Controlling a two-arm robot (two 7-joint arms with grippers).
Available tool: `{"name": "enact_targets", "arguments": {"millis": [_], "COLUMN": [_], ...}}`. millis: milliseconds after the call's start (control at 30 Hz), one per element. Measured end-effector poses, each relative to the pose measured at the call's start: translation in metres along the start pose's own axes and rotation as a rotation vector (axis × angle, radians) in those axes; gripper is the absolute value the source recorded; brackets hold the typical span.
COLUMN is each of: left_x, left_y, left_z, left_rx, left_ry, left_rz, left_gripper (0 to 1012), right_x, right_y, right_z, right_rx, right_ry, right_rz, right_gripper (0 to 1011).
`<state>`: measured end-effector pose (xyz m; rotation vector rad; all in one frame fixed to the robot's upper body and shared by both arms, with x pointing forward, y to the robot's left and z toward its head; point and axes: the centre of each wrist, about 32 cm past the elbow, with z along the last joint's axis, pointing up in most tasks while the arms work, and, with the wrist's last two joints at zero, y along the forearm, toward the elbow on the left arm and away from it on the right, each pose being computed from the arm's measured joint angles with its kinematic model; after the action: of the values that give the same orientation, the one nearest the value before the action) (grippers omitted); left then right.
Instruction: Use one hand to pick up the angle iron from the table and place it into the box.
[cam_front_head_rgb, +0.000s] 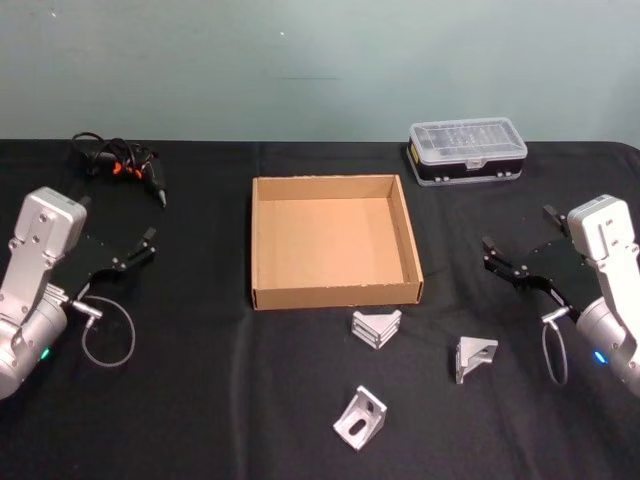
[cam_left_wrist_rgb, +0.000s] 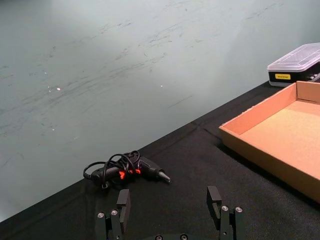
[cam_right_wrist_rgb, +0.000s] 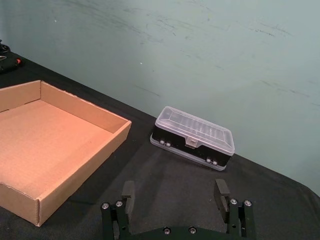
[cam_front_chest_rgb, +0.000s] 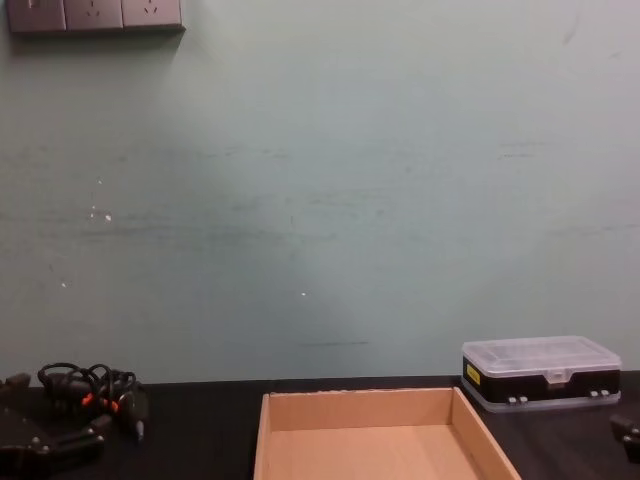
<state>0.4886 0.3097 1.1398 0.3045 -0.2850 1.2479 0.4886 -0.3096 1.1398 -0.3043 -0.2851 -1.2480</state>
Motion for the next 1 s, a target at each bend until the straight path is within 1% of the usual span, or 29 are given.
{"name": "enact_targets", "arguments": {"millis": [1000], "left_x": [0.0000], "left_y": [0.0000], "left_z": [0.0000], "left_rx": [0.000], "left_ry": [0.000], "left_rz": [0.000], "left_gripper": [1005], "right_x": [0.0000], "right_y": [0.0000], "right_z": [0.0000], "right_rx": [0.000], "right_ry": [0.000], "right_rz": [0.000], "right_gripper": [1004]}}
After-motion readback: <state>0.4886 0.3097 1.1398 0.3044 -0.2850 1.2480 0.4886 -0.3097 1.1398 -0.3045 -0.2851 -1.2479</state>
